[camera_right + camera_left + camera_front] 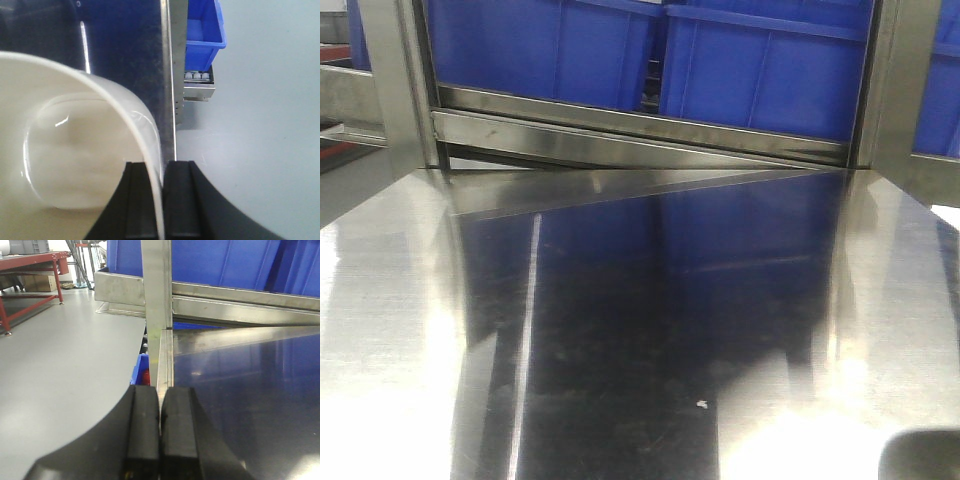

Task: Move white bin to right shelf second layer
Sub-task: 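Lift the white bin off the steel table with the right gripper, then turn the base away from the table, holding the bin in the right gripper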

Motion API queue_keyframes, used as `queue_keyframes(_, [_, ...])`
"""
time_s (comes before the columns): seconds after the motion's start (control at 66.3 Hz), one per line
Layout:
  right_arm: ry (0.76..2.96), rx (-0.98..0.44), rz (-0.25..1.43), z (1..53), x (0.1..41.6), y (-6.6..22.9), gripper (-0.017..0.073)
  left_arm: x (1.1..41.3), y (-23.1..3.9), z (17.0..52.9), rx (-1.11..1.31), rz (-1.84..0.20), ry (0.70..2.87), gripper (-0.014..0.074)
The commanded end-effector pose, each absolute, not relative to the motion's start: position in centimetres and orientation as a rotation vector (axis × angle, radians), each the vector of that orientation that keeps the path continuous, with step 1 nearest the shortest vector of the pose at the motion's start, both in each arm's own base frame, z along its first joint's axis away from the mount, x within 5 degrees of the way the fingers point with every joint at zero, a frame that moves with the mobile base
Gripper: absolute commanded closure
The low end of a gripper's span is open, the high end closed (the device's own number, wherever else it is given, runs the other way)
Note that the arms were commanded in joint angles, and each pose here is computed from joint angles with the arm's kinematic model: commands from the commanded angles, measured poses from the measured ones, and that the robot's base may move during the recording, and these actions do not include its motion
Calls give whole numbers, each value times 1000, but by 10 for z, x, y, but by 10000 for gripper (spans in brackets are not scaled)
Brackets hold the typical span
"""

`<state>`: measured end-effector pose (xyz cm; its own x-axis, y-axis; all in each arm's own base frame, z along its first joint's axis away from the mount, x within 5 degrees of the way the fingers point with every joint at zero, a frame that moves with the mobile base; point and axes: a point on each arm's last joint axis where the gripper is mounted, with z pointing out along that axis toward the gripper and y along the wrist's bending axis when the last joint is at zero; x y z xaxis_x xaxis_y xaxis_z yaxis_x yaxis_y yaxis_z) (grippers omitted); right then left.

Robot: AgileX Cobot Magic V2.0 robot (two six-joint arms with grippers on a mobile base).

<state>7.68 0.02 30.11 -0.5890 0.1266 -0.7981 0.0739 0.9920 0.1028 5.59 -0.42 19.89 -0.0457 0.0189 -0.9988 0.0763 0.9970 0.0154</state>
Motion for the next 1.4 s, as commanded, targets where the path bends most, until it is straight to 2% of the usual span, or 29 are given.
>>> queue_keyframes(0.0, [2107,114,49,313,80,-1,511,56,-5,195,72,-53,1551,509])
queue_keyframes(1.387, [2064,111,53,317,82,-1,511,56,-5,195,72,-53,1551,509])
